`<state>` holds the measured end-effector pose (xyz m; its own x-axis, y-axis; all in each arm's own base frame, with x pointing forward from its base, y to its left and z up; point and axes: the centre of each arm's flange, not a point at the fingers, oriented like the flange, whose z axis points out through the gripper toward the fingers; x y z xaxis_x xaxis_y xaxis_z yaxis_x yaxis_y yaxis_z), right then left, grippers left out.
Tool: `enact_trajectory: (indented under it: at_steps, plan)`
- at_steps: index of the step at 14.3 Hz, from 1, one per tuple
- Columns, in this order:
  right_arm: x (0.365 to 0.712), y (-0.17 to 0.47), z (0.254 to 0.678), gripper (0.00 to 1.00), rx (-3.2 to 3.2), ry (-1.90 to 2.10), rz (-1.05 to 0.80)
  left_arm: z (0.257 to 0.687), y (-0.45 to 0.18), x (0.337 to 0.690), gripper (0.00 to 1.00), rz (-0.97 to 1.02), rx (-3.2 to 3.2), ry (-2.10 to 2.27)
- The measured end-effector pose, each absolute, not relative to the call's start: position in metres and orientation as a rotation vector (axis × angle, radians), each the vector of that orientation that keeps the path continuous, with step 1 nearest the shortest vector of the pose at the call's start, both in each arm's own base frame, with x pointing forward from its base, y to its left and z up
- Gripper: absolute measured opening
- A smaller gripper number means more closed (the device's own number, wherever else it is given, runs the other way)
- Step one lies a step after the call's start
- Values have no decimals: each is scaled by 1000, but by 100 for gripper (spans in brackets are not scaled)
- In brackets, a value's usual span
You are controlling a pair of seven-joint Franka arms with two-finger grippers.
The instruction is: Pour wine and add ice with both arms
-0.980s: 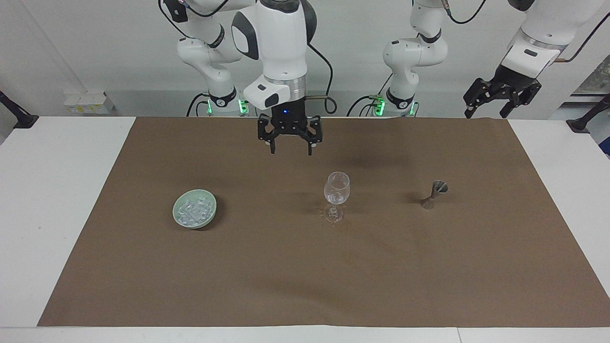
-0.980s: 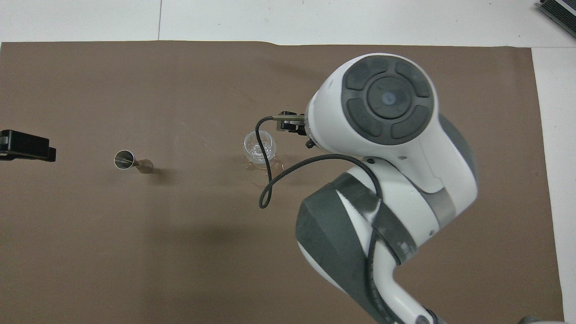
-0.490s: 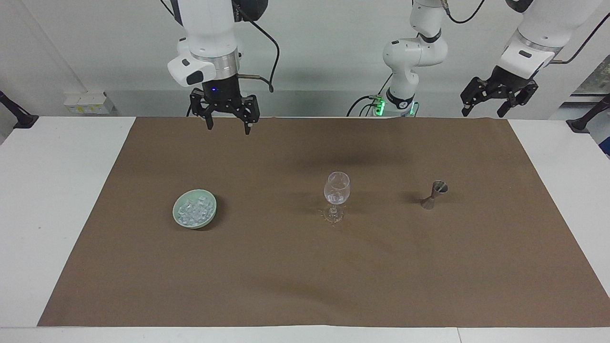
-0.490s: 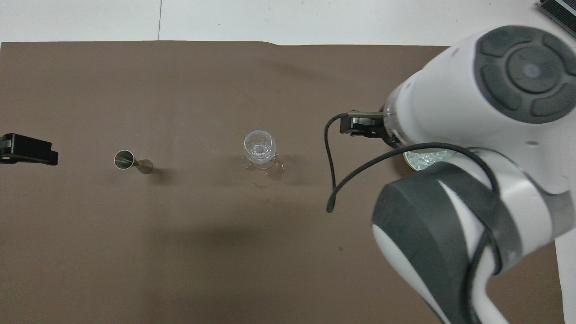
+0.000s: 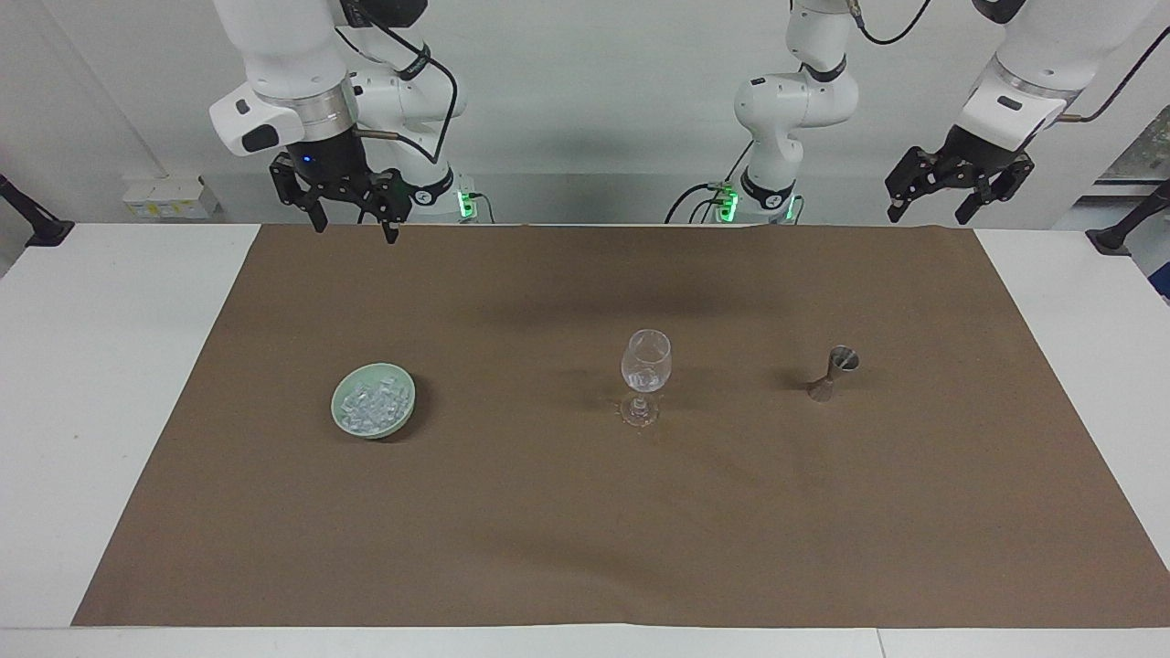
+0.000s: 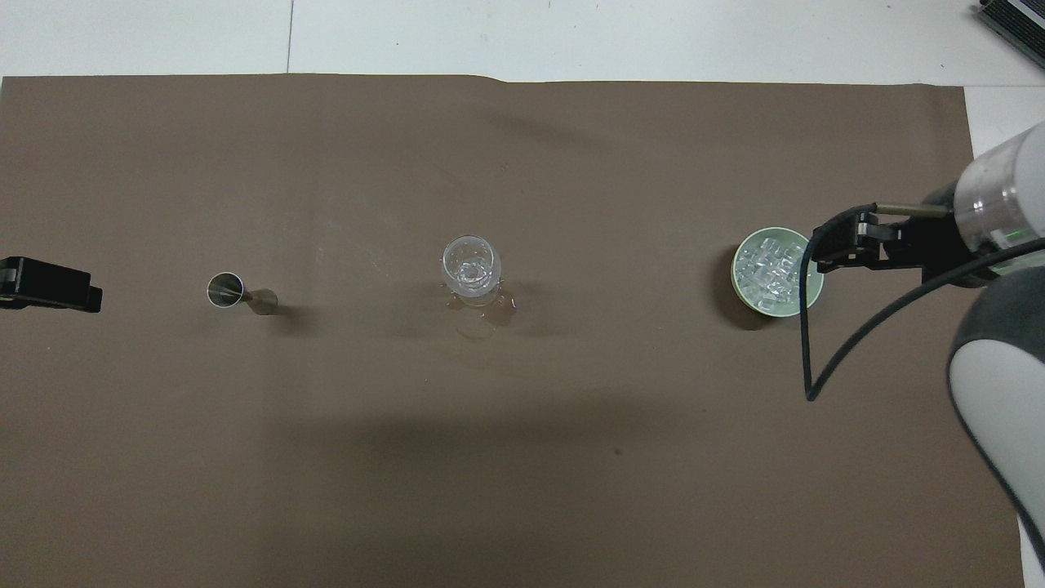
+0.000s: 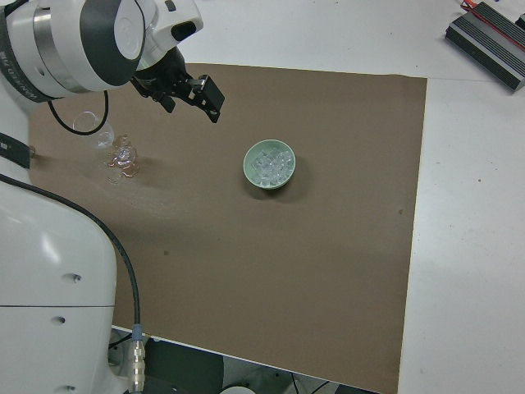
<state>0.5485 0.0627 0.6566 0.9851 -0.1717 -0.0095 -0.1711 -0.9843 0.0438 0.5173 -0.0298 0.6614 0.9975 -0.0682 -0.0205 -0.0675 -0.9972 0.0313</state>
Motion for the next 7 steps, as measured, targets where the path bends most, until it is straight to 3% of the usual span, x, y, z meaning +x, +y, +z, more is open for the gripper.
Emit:
enact_trajectory:
  at_steps: [7]
  plan:
    - [515,41,666,100,3092,-223,-115,661,-30,517,100,-38,3109,-106]
